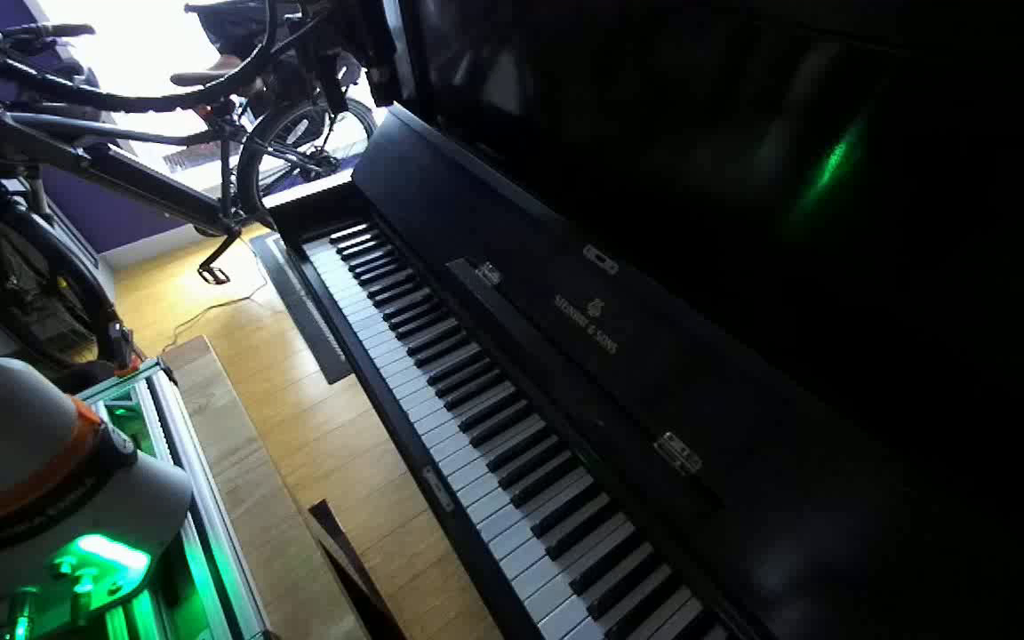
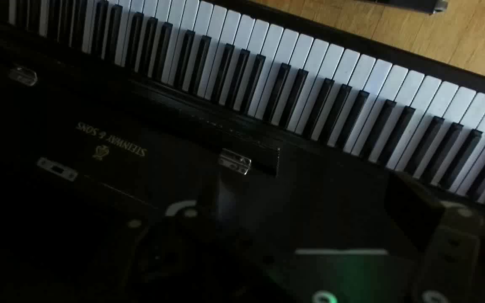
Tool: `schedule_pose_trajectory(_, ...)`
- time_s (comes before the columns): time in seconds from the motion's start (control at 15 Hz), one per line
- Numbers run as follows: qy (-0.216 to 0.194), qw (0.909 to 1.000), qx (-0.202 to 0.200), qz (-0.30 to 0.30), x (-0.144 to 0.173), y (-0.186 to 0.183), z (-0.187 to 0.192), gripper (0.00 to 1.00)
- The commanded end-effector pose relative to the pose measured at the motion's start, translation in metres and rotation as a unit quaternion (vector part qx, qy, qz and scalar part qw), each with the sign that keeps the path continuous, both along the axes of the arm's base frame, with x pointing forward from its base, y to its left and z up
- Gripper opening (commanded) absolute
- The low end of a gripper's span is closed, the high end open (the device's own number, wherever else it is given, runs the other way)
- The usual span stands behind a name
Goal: Press the leftmost d sharp key on the piano
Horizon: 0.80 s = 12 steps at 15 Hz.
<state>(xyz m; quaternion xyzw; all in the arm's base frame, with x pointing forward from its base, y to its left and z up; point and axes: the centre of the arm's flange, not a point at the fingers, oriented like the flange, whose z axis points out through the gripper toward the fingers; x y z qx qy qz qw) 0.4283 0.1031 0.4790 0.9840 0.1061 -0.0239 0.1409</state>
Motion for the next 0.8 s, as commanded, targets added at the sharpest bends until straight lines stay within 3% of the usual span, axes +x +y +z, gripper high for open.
schedule_pose_trajectory(0.0, 0.000, 1.0000, 0.000, 0.000, 0.000, 0.000, 0.000, 1.00)
schedule_pose_trajectory(0.33, 0.000, 1.0000, 0.000, 0.000, 0.000, 0.000, 0.000, 1.00)
schedule_pose_trajectory(0.73, 0.052, 0.9938, 0.031, 0.094, -0.017, 0.085, -0.035, 1.00)
